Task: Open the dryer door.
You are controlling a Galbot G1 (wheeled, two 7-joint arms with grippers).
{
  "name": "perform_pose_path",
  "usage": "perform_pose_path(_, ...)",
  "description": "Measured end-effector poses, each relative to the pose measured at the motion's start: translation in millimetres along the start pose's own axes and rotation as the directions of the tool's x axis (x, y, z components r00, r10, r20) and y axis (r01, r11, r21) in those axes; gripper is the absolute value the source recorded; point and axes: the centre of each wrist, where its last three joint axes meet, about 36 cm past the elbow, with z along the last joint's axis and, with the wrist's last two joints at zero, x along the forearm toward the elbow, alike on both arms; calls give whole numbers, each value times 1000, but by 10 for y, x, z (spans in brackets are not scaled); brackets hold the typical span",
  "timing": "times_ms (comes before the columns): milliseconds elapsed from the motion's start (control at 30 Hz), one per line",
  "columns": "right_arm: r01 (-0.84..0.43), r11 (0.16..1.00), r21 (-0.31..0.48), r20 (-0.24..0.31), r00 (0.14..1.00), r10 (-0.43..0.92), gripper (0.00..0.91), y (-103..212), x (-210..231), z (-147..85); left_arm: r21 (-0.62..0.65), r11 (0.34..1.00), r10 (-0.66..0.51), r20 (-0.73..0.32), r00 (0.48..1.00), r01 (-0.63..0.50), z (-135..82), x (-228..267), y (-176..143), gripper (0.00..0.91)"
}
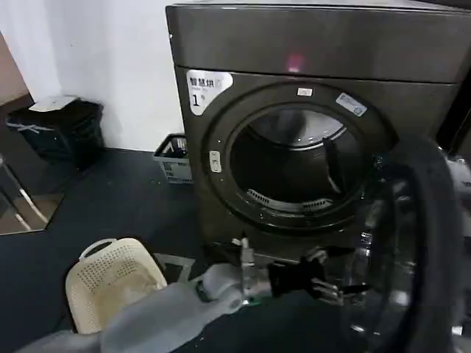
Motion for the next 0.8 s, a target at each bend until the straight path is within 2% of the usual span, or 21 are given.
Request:
perform_pose_path(400,-158,982,100,56,987,153,907,-375,212,-350,3,997,83,-19,996,-83,55,-664,-20,907)
perform_pose_path(533,-190,976,108,81,980,182,907,-457,248,-459,-11,994,106,-26,994,-106,57,-889,-12,907)
perform_pose_path(800,-282,952,116,92,958,272,907,-742,271,-531,-43,994,95,-32,995,-96,58,-1274,110,907)
